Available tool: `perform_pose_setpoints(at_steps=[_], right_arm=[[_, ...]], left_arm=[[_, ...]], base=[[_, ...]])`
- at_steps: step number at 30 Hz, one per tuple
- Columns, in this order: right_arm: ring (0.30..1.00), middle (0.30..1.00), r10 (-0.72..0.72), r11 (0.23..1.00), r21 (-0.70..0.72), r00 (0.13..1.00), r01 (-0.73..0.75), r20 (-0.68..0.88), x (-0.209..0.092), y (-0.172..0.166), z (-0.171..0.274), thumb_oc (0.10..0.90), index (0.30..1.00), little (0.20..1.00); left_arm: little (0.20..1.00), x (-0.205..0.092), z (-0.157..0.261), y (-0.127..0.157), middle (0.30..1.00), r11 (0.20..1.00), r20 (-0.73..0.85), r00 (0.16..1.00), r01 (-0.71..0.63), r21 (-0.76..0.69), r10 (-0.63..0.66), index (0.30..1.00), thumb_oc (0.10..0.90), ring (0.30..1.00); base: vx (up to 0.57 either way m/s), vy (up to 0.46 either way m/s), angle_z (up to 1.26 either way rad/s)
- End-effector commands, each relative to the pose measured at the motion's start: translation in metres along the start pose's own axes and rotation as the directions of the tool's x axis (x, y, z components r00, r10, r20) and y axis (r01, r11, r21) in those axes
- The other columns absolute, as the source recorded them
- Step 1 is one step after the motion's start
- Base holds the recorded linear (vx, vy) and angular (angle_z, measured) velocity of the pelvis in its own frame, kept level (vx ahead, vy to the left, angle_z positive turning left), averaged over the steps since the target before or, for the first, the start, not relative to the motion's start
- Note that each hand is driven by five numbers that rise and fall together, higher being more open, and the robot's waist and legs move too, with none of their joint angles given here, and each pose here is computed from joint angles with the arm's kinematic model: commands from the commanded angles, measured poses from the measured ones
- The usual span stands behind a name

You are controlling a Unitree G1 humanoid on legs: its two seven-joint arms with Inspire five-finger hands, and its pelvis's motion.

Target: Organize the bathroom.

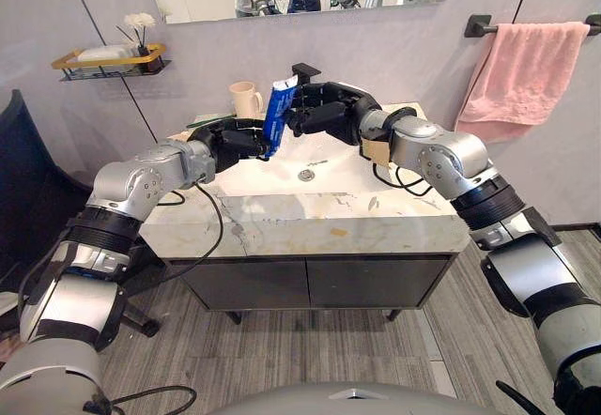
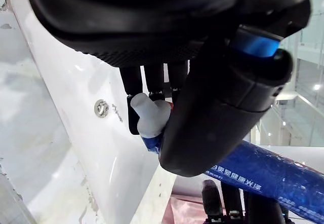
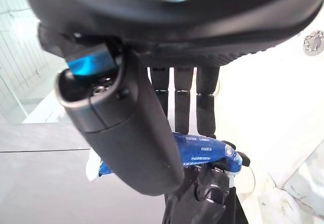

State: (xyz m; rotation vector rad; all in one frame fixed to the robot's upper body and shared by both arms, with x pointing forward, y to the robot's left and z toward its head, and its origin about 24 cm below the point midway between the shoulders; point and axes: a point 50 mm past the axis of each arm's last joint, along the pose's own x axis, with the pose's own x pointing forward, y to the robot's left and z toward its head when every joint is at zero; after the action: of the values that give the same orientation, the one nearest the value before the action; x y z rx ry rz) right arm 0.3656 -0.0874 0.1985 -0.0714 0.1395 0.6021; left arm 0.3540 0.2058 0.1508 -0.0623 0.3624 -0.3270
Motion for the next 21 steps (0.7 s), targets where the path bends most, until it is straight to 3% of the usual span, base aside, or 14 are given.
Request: perform_pose_setpoints(at_steps=[1,15,17,18,19,21], right_arm=[[0.3,0.3,0.089,0.996,-0.012,0.933,-0.09,0.35,-0.004,0.019,0.085,0.4,0.3,0.3],[0.3,0.3,0.087,0.996,-0.022,0.929,-0.084,0.359,-0.004,0.017,0.088,0.4,0.3,0.3],[0.3,0.3,0.076,0.997,-0.021,0.926,-0.073,0.369,-0.005,0.015,0.089,0.4,0.3,0.3],[0.3,0.3,0.065,0.998,-0.019,0.925,-0.063,0.375,-0.006,0.014,0.09,0.4,0.3,0.3],[0.3,0.3,0.06,0.998,-0.018,0.924,-0.057,0.377,-0.006,0.013,0.091,0.4,0.3,0.3],[0.3,0.3,0.05,0.999,-0.013,0.923,-0.049,0.382,-0.008,0.009,0.093,0.4,0.3,0.3]], left_arm=[[0.3,-0.001,0.047,-0.008,0.3,0.999,0.157,0.987,0.045,0.017,-0.047,0.3,0.4,0.3],[0.319,-0.001,0.049,-0.004,0.319,0.999,0.164,0.986,0.039,0.014,-0.041,0.319,0.413,0.319],[0.724,-0.001,0.049,-0.004,0.724,0.999,0.167,0.985,0.036,0.012,-0.037,0.724,0.682,0.724],[0.853,-0.001,0.049,-0.004,0.853,0.999,0.169,0.985,0.036,0.011,-0.037,0.853,0.769,0.853],[0.9,-0.002,0.05,-0.004,0.9,0.999,0.172,0.984,0.035,0.01,-0.036,0.9,0.8,0.9],[0.9,-0.003,0.051,-0.004,0.9,0.999,0.178,0.983,0.033,0.007,-0.033,0.9,0.8,0.9]], base=[[0.0,0.0,0.0],[0.0,0.0,0.0],[0.0,0.0,0.0],[0.0,0.0,0.0],[0.0,0.0,0.0],[0.0,0.0,0.0]])
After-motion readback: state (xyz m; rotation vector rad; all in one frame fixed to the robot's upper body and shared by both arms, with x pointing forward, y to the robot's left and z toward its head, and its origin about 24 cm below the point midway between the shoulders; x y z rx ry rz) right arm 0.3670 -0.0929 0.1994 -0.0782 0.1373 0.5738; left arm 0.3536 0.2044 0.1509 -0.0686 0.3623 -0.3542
